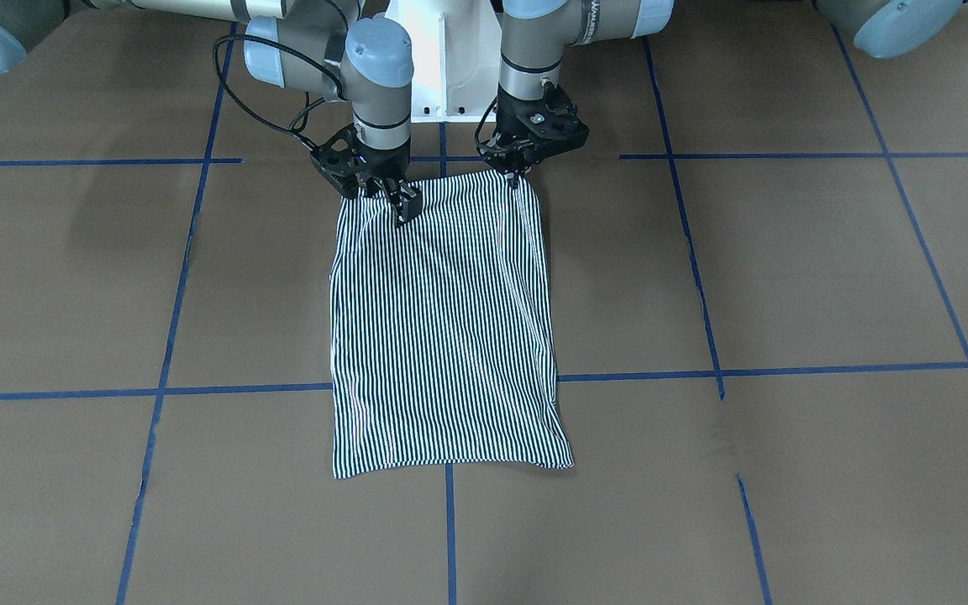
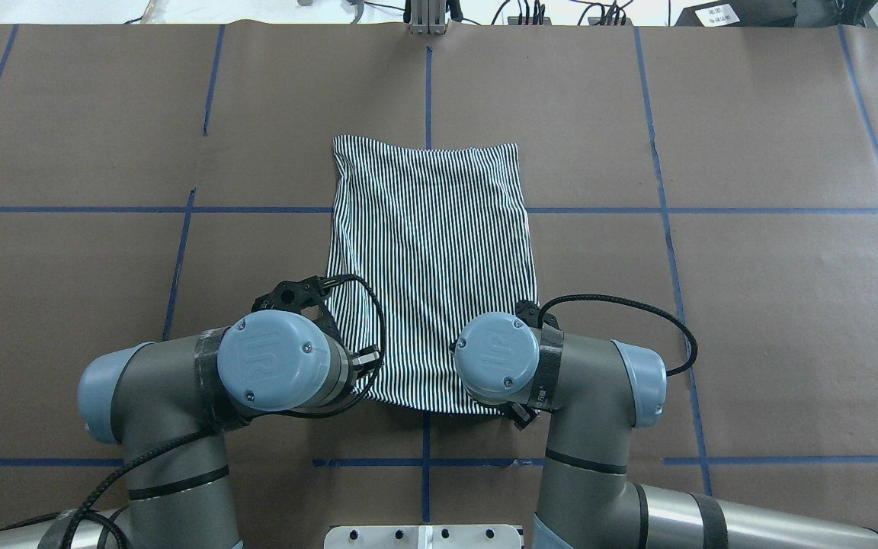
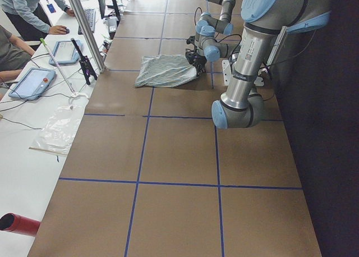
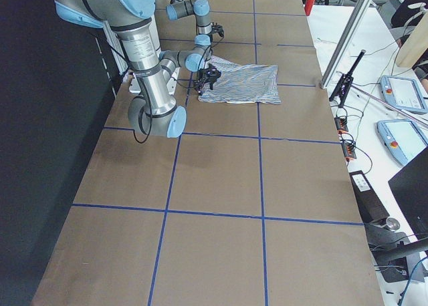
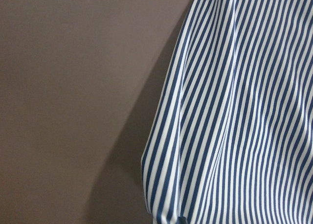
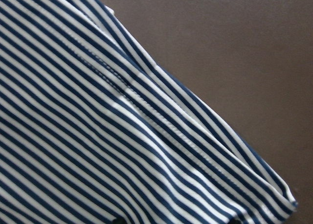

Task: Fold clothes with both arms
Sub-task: 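Grasp the near edge of the shirt with both grippers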

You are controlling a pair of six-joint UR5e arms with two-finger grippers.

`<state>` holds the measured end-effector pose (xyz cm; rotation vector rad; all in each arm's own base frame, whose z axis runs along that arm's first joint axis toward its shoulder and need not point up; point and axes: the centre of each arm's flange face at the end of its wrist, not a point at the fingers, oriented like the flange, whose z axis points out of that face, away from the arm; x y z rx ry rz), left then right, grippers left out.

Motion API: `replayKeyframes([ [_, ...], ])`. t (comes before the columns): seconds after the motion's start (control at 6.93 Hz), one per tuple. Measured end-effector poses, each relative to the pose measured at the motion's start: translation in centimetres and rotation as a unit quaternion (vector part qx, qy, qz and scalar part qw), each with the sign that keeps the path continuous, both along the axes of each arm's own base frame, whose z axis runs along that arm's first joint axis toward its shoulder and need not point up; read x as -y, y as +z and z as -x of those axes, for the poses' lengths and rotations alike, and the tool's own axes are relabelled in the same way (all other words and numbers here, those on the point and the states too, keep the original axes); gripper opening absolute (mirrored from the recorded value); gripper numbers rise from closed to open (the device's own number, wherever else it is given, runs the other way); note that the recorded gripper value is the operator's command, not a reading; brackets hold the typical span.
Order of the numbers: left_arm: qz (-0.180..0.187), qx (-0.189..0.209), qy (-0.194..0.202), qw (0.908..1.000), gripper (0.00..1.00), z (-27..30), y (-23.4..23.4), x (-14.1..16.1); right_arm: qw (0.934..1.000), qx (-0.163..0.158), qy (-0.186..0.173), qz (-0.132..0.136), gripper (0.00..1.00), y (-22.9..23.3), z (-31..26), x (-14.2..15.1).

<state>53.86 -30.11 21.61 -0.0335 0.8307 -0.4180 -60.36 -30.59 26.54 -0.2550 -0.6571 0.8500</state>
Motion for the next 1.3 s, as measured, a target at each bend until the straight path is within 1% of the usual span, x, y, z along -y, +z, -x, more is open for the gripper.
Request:
replayKeyframes([
  [0.14,0.0,0.0,0.0,1.0,0.0,0.0,0.0,0.0,1.0,0.0,-0.001,0.0,0.0,-0.1,0.0,0.0],
  [0.58,0.0,0.001,0.0,1.0,0.0,-0.1,0.1,0.0,0.9999,0.01,-0.004,-0.003,0.0,-1.5,-0.2,0.0],
  [1.01,-0.001,0.0,-0.001,1.0,0.0,0.0,-0.1,0.0,0.9999,0.013,-0.003,-0.008,0.0,-2.1,-0.5,0.1],
  [1.16,0.0,-0.003,0.0,1.0,0.0,0.1,-0.3,-0.1,0.9998,0.017,-0.002,-0.01,0.0,-2.4,-0.8,0.0],
  [1.3,0.001,-0.01,0.005,0.9999,0.0,0.2,-0.8,-0.9,0.9996,0.025,-0.003,-0.012,0.0,-2.7,-1.6,-0.2],
])
